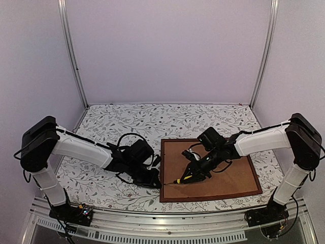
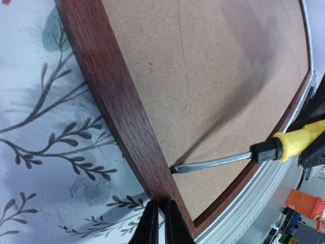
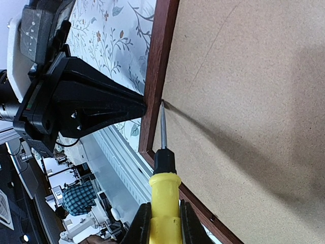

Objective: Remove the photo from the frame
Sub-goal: Hold the photo frame at the center of the board.

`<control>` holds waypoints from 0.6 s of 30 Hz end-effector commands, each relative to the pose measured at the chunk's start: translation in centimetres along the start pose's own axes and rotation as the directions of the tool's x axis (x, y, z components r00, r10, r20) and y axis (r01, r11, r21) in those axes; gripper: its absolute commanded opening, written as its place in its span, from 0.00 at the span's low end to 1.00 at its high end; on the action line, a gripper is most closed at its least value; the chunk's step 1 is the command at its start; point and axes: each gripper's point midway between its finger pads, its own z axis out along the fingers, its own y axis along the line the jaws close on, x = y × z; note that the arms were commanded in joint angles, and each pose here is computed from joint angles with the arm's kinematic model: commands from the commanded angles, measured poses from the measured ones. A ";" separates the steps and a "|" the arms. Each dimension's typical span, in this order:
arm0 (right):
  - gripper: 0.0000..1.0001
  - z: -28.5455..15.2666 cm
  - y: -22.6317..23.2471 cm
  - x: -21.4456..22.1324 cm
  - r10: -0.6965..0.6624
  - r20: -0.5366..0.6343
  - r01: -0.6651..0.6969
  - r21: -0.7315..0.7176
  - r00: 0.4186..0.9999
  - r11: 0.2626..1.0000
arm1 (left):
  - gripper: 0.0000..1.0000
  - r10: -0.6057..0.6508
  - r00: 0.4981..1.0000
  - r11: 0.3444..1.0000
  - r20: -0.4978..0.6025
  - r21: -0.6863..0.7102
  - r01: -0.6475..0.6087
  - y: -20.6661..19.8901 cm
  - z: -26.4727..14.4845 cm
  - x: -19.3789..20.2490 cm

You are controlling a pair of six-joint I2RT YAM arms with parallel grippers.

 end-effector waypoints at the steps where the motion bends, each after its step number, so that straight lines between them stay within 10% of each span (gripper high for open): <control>1: 0.00 0.9 -0.2 -0.2 0.003 -0.018 -0.003 0.007 1.000 1.000 | 0.05 0.010 1.000 0.999 -0.022 -0.052 -0.011 1.3 1.9 0.6; 18: 0.00 2.7 1.5 -0.3 -0.008 -0.064 0.007 -0.015 0.998 1.000 | 0.00 0.045 0.998 0.998 -0.052 -0.038 -0.047 0.4 3.6 1.2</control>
